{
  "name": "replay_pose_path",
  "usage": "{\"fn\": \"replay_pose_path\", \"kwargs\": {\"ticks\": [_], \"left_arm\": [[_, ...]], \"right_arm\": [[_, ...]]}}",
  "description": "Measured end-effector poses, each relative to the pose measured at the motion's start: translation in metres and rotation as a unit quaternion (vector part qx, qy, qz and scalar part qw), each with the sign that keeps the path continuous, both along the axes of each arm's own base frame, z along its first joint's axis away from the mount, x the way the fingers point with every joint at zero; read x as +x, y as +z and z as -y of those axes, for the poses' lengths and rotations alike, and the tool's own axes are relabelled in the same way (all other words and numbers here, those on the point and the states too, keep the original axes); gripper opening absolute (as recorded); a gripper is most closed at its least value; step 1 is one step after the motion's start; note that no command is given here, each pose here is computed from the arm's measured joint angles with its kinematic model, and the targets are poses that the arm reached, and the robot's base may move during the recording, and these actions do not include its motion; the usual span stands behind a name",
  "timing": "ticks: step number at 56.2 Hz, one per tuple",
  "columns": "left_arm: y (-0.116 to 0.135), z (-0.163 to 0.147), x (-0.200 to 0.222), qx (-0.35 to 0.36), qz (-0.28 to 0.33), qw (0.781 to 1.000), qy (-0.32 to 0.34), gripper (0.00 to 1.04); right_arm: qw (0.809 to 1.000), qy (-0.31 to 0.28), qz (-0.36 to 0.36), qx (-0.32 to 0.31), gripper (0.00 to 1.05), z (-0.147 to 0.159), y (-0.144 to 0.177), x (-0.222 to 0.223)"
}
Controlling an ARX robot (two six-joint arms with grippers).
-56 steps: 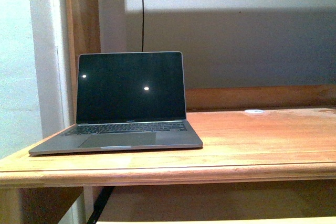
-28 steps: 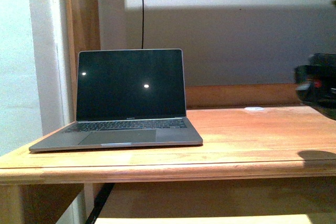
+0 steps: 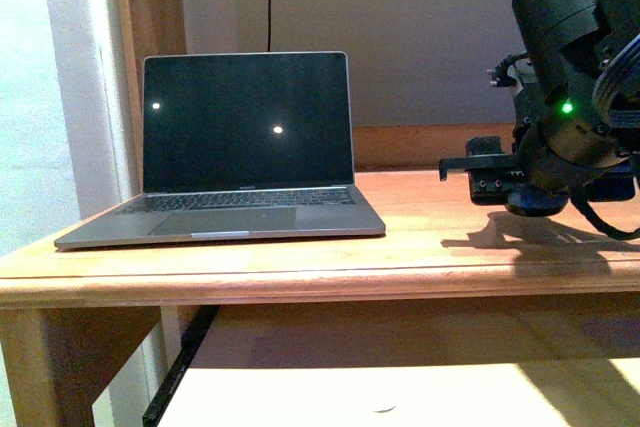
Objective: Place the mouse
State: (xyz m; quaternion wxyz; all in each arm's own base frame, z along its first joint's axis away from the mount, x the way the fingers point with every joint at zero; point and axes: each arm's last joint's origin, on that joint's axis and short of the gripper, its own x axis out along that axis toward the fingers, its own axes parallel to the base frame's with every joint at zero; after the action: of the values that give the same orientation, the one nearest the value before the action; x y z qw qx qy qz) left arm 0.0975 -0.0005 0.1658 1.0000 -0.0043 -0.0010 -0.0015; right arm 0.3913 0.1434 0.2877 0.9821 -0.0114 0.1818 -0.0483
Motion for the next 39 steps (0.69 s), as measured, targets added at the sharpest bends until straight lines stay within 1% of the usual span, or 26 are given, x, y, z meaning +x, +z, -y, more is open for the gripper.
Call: {"fn": "replay_pose_path", "kwargs": {"ticks": [9,19,20,21,22,28,32,35,39], "left_arm": [[0.000,0.000,0.000,0.000,0.000,1.000,0.000,0.97],[0.000,0.000,0.000,0.000,0.000,1.000,0.000,0.97],[0.000,0.000,0.000,0.000,0.000,1.000,0.000,0.97],[0.000,0.000,0.000,0.000,0.000,1.000,0.000,0.97],[0.000,0.000,0.000,0.000,0.000,1.000,0.000,0.97],[0.000,0.000,0.000,0.000,0.000,1.000,0.000,0.97],[0.000,0.000,0.000,0.000,0.000,1.000,0.000,0.97],[0.000,0.000,0.000,0.000,0.000,1.000,0.000,0.97],[0.000,0.000,0.000,0.000,0.000,1.000,0.000,0.97]], "right_arm": [[1.000,0.000,-0.008,-0.005,0.55,-0.005,-0.011,0.014],[1.000,0.005,-0.010,-0.005,0.56,-0.007,-0.013,0.017],[1.000,0.006,-0.010,-0.005,0.57,-0.008,-0.013,0.017],[1.000,0.006,-0.010,-0.004,0.62,-0.008,-0.013,0.017],[1.000,0.006,-0.009,-0.004,0.63,-0.008,-0.013,0.017],[1.000,0.016,0.003,0.006,0.79,-0.008,-0.011,0.018],[0.999,0.024,0.012,0.018,0.89,-0.007,-0.010,0.018],[0.998,0.033,0.024,0.038,0.98,-0.003,-0.006,0.015],[0.996,0.044,0.037,0.063,0.98,0.005,0.000,0.010]]}}
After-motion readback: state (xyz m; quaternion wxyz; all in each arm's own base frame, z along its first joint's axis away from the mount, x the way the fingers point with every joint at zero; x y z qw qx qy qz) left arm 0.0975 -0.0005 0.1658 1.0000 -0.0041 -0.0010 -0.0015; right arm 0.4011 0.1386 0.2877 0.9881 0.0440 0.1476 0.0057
